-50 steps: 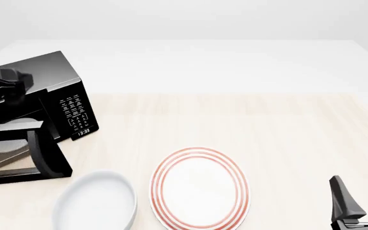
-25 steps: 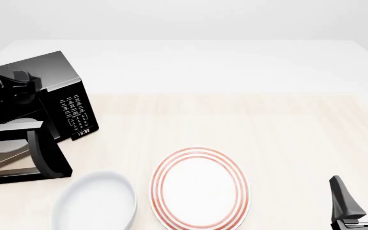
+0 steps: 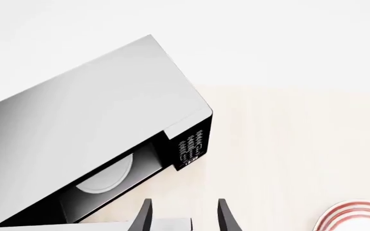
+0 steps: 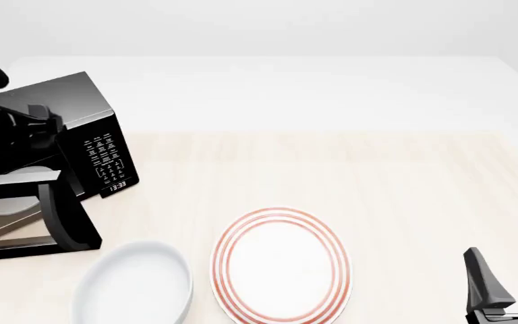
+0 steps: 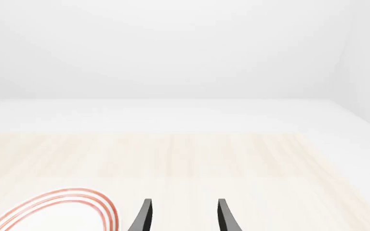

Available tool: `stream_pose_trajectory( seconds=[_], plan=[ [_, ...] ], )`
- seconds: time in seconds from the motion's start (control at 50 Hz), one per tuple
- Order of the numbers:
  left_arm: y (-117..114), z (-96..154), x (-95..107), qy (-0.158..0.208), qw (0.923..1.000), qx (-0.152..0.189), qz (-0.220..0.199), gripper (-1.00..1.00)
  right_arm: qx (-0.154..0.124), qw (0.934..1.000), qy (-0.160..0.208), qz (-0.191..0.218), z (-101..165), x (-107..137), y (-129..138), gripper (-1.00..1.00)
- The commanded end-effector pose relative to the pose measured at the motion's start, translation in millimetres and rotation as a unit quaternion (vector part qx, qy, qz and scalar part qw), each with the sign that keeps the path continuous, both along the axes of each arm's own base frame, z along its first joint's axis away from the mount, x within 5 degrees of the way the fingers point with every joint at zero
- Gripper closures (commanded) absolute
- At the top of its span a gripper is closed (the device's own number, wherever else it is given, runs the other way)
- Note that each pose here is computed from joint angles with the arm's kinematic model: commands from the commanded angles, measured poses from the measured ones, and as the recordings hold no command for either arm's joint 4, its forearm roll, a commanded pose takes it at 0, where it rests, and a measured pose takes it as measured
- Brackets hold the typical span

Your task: Open the microwave.

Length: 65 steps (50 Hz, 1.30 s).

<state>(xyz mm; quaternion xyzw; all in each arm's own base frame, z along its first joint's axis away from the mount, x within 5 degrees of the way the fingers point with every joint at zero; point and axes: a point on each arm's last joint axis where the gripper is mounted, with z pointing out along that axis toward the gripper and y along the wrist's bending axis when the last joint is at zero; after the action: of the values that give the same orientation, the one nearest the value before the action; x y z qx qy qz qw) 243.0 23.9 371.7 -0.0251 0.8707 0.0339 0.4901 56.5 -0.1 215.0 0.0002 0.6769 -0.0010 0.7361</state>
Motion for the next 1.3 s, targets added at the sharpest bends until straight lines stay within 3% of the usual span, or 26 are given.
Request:
stream_pose_trajectory(
  seconds=[0.02, 0.7, 1.3],
  plan=[
    [8, -8, 8, 0.012, 0.9999, 0.003, 0.012, -1.00, 0.000, 1.0000, 0.000, 0.000, 0, 0, 0, -1.00],
    [34, -42, 18, 0.034, 0.9972, -0.013, 0.065, -1.00, 0.000, 1.0000, 0.000, 0.000, 0, 0, 0, -1.00],
    [49, -61, 28, 0.048, 0.9950, -0.014, 0.086, -1.00, 0.000, 1.0000, 0.000, 0.000, 0, 0, 0, -1.00]
  ],
)
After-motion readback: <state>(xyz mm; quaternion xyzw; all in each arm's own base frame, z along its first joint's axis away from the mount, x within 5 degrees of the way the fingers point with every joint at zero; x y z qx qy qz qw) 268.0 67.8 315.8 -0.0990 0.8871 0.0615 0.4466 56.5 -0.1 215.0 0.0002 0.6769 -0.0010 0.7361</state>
